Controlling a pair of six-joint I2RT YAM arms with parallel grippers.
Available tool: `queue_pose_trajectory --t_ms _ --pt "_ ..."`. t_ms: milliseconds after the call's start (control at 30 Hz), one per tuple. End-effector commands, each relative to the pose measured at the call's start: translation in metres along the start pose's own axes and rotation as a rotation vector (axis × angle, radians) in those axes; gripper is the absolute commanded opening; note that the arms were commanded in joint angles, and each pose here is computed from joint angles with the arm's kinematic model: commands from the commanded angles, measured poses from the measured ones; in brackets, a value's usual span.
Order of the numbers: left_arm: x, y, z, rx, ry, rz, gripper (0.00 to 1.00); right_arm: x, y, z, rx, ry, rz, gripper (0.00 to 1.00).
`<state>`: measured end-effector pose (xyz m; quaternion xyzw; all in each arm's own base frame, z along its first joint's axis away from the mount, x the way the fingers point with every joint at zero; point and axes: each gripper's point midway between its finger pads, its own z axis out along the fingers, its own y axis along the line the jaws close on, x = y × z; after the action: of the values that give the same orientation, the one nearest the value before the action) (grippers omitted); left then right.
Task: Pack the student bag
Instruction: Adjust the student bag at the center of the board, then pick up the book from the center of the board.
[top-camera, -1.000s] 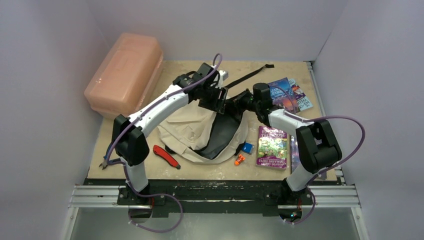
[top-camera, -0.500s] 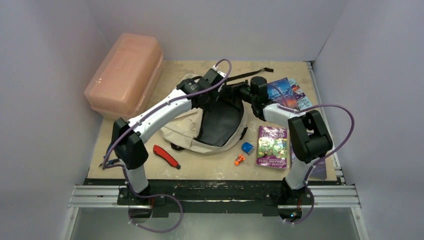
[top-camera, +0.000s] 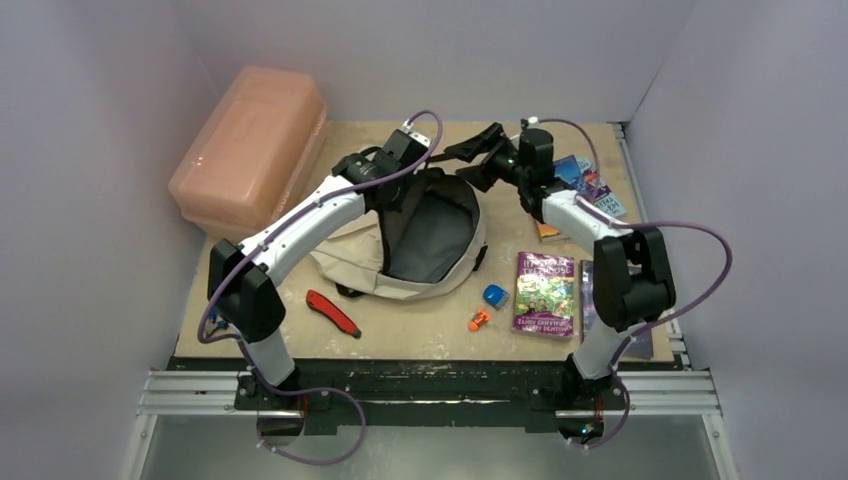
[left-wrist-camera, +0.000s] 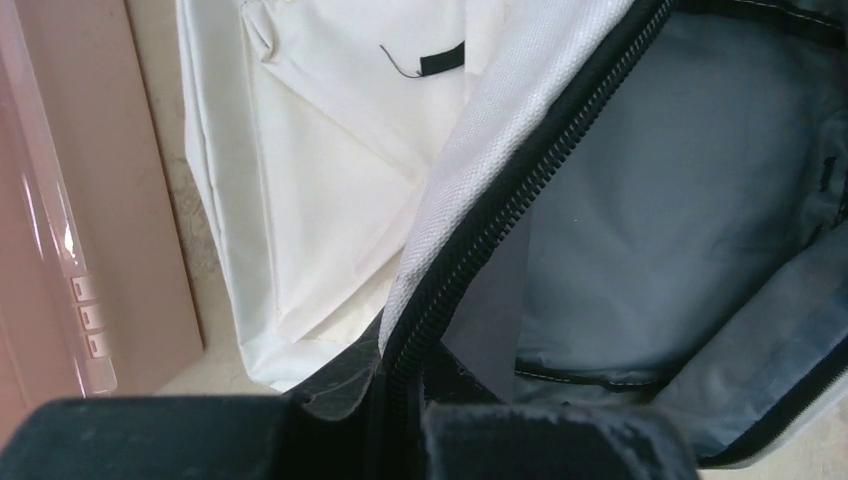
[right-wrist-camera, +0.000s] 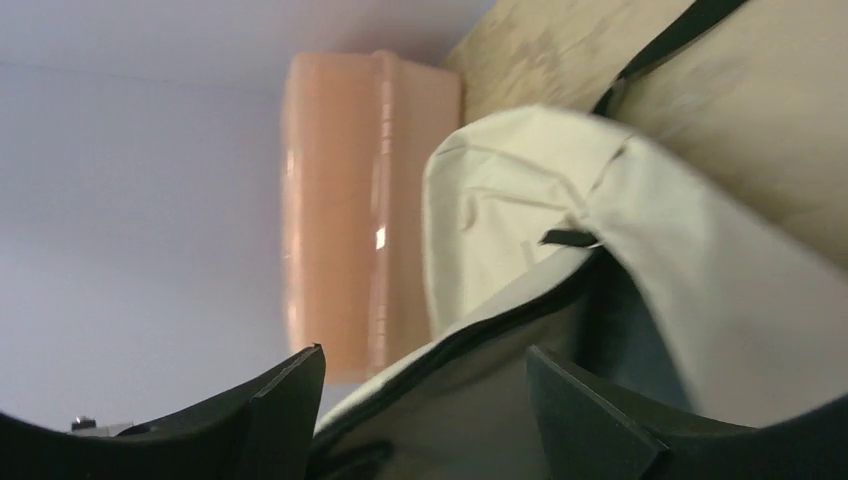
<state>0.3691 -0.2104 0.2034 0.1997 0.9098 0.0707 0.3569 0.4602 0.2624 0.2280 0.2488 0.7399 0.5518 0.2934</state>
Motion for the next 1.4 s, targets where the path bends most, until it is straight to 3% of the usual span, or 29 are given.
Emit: queue_pose_trajectory --t_ms 0,233,467,667,1367 --pt "-0.018 0.002 -0.017 0.063 -0.084 -0.010 0.00 -0.041 -0.030 -0.070 0.169 -0.095 -0.390 0.81" --pt "-0.012 -0.021 -0.011 0.169 -0.019 -0.035 0.00 -0.114 -0.119 -0.195 0.362 -0.369 -0.326 0.89" --pt "-0.010 -0.032 -0.008 0.219 0.000 -0.044 0.00 -0.139 -0.173 -0.259 0.472 -0.578 -0.243 0.95" --pt "-0.010 -0.037 -0.010 0.243 0.002 -0.052 0.00 -0.143 -0.218 -0.257 0.490 -0.530 -0.152 0.95" --pt "-0.010 -0.051 -0.016 0.328 0.016 -0.068 0.00 -0.141 -0.257 -0.218 0.321 -0.458 -0.021 0.90"
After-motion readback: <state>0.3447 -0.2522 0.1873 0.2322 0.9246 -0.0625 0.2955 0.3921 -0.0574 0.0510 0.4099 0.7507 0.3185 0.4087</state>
